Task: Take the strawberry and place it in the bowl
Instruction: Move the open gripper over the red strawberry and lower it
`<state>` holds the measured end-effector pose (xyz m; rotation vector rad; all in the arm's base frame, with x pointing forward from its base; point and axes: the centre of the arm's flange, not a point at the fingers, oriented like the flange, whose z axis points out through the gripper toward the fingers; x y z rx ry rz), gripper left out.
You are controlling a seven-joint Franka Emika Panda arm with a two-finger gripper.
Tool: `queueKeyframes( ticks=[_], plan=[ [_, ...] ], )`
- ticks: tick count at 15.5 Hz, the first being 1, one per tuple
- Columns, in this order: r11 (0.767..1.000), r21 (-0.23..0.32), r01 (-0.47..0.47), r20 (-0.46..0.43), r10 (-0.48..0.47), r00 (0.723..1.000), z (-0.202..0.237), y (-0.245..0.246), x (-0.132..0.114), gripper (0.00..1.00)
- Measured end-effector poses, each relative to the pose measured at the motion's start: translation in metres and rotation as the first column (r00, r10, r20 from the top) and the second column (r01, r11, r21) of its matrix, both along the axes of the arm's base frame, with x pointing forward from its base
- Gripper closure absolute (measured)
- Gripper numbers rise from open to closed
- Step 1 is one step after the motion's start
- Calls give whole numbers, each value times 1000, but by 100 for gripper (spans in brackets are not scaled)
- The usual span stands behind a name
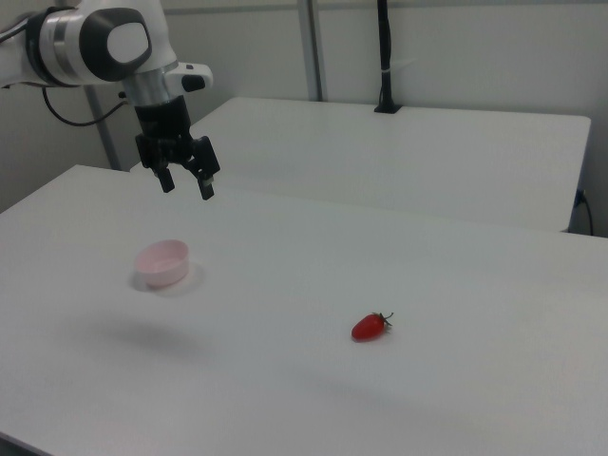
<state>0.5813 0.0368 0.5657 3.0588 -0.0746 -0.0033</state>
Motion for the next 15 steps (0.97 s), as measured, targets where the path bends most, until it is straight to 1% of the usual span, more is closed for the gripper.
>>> queueKeyframes(
  ticks=[1,11,14,15],
  plan=[
    [1000,-1,12,1,-12,1000,7,-7,-6,0],
    [1000,-1,18,0,-18,1000,6,-10,-6,0],
    [998,-1,63,-1,-63,998,6,-36,-5,0],
    [995,-1,100,-2,-100,995,4,-58,-5,0]
  ],
)
